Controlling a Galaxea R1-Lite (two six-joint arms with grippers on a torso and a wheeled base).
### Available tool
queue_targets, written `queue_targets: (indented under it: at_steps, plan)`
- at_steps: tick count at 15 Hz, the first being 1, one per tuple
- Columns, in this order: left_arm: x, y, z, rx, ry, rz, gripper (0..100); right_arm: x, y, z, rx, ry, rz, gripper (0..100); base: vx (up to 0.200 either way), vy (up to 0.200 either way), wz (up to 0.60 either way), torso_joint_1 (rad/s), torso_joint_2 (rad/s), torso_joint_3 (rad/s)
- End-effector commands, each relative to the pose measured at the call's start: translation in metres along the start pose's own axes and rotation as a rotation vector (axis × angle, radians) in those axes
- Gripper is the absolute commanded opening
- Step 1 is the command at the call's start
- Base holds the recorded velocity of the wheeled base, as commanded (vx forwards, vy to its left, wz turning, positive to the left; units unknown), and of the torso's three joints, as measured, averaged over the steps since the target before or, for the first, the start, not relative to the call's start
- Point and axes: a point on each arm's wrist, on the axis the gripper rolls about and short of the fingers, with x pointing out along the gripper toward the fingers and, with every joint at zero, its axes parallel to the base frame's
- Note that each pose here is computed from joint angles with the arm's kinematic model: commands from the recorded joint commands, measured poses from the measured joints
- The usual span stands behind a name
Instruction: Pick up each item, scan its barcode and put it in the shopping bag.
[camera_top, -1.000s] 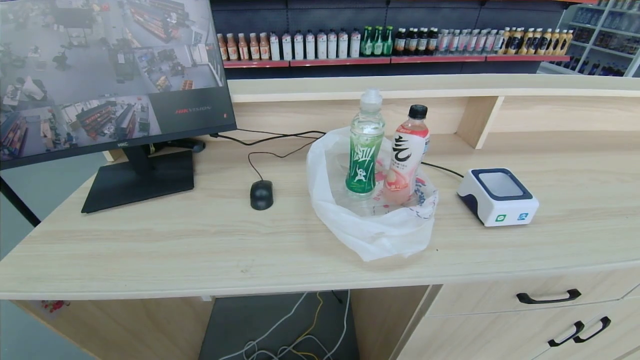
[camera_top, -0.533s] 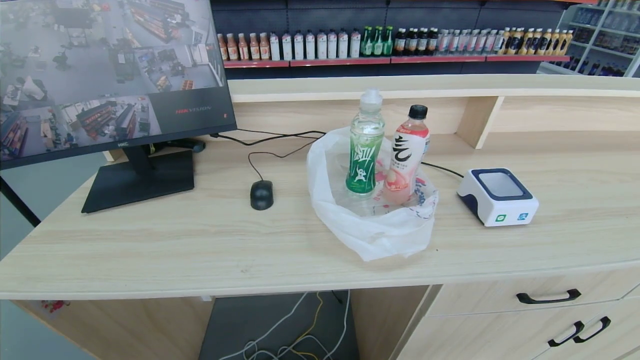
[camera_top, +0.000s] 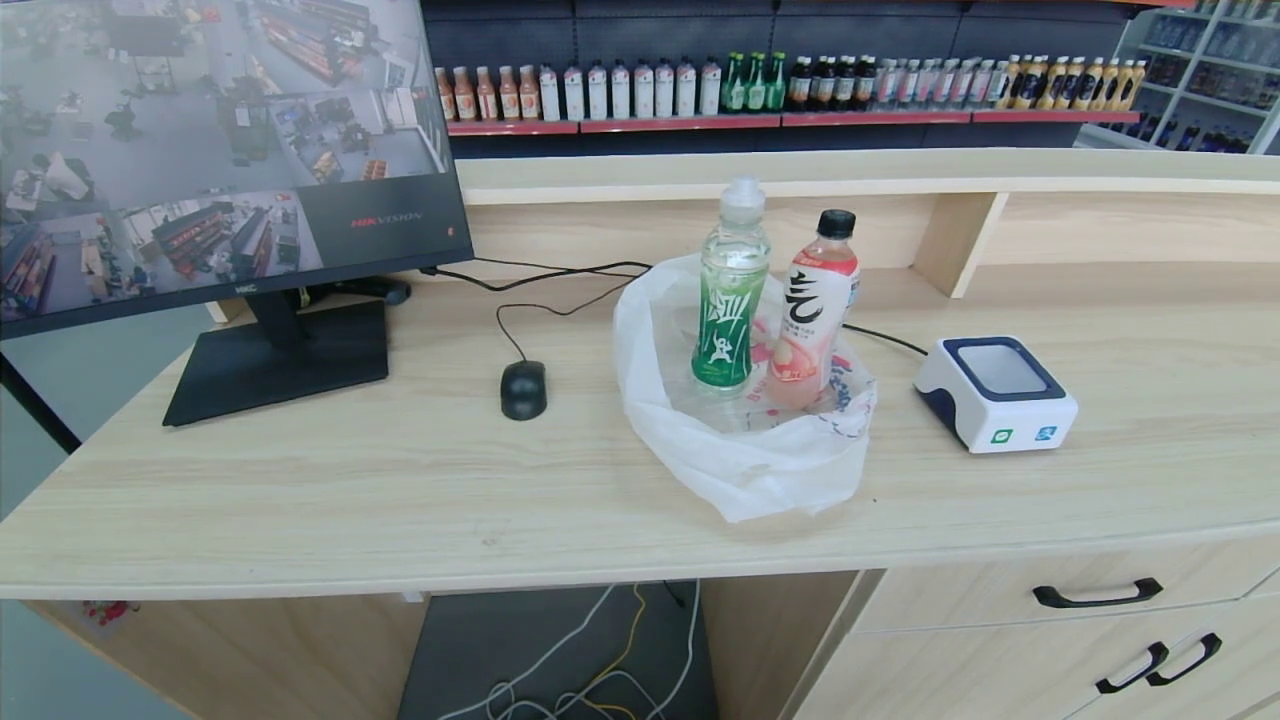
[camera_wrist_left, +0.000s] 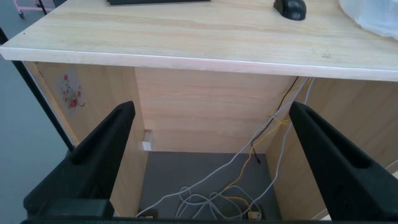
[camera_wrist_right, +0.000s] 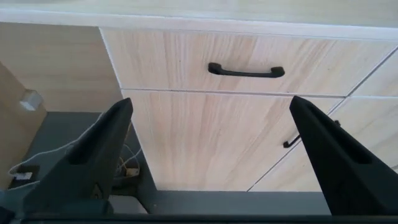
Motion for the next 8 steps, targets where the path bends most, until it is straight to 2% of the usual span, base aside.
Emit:
queue_targets:
  at_steps: [1, 7, 8]
  plan:
    - [0.0000, 0.0000, 0.0000, 0.000, 0.000, 0.001, 100, -0.0085, 0.0011, -0.0031, 0.025, -0.126, -0.068, 100, 0.000, 0.000, 0.00, 0.000, 0.00, 0.000]
    - [0.0000, 0.0000, 0.0000, -0.002, 0.000, 0.001, 100, -0.0083, 0.0013, -0.0032, 0.040, -0.129, -0.058, 100, 0.000, 0.000, 0.00, 0.000, 0.00, 0.000]
    - [0.0000, 0.0000, 0.0000, -0.002, 0.000, 0.001, 100, -0.0083, 0.0013, -0.0032, 0.043, -0.129, -0.061, 100, -0.200, 0.000, 0.00, -0.002, 0.00, 0.002]
